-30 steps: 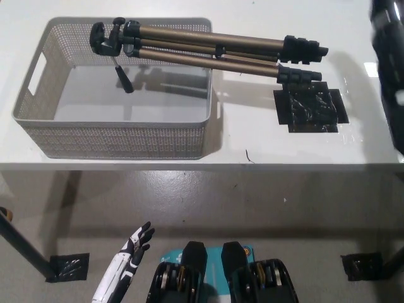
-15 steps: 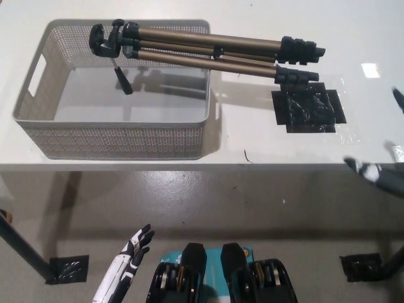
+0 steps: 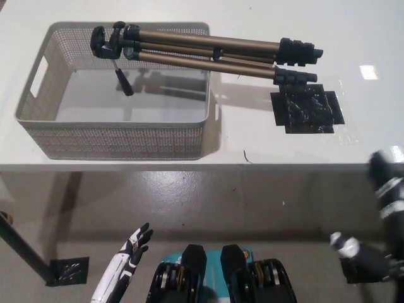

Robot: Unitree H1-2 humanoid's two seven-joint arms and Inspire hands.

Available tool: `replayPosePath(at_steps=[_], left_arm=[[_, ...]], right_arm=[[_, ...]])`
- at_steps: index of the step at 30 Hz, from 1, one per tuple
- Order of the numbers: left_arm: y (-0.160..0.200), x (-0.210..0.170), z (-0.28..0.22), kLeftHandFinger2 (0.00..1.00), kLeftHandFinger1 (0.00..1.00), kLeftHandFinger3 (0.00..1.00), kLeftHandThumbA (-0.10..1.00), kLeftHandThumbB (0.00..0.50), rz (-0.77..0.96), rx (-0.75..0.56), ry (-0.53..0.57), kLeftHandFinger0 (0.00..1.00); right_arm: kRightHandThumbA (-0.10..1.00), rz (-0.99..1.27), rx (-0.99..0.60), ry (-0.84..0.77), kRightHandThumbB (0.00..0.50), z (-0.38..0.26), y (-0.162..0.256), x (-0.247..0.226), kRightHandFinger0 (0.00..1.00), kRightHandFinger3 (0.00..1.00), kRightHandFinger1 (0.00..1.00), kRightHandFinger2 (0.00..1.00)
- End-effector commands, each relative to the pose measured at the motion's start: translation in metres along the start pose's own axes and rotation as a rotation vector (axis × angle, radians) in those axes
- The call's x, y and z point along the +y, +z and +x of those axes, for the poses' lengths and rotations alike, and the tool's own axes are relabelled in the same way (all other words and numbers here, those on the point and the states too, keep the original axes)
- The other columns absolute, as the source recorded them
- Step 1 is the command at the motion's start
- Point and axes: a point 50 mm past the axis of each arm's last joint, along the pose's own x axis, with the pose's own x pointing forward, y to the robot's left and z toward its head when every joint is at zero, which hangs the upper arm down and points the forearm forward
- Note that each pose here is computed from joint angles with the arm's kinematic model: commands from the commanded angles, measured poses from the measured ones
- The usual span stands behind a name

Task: The robot uses its right hand to pick the tripod on the desk and places it into a rectangular container on the left.

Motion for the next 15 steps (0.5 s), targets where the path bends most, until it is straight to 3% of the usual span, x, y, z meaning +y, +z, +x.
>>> replayPosePath(at_steps=[1, 2, 4, 5, 15], left_arm=[[0.018, 0.019, 0.011, 1.00, 1.00, 1.00, 1.00, 0.275, 0.035, -0.090, 0.024, 1.00], [0.018, 0.019, 0.013, 1.00, 1.00, 1.00, 1.00, 0.276, 0.038, -0.092, 0.023, 1.00], [0.018, 0.018, 0.015, 1.00, 1.00, 1.00, 1.00, 0.276, 0.034, -0.096, 0.024, 1.00], [0.018, 0.018, 0.016, 1.00, 1.00, 1.00, 1.00, 0.274, 0.038, -0.098, 0.023, 1.00], [0.024, 0.016, 0.026, 1.00, 1.00, 1.00, 1.00, 0.288, 0.026, -0.123, 0.029, 1.00]], right_arm=[[1.00, 0.240, -0.004, 0.043, 0.384, -0.012, -0.041, 0.031, 1.00, 1.00, 1.00, 1.00], [1.00, 0.275, 0.048, 0.051, 0.382, -0.012, -0.056, 0.035, 1.00, 1.00, 1.00, 1.00], [1.00, 0.271, 0.083, 0.061, 0.307, -0.012, -0.074, 0.040, 1.00, 1.00, 1.00, 1.00], [1.00, 0.273, 0.125, 0.063, 0.297, -0.013, -0.084, 0.044, 1.00, 1.00, 1.00, 1.00], [1.00, 0.241, 0.192, 0.128, 0.299, -0.007, -0.104, 0.051, 1.00, 1.00, 1.00, 1.00]])
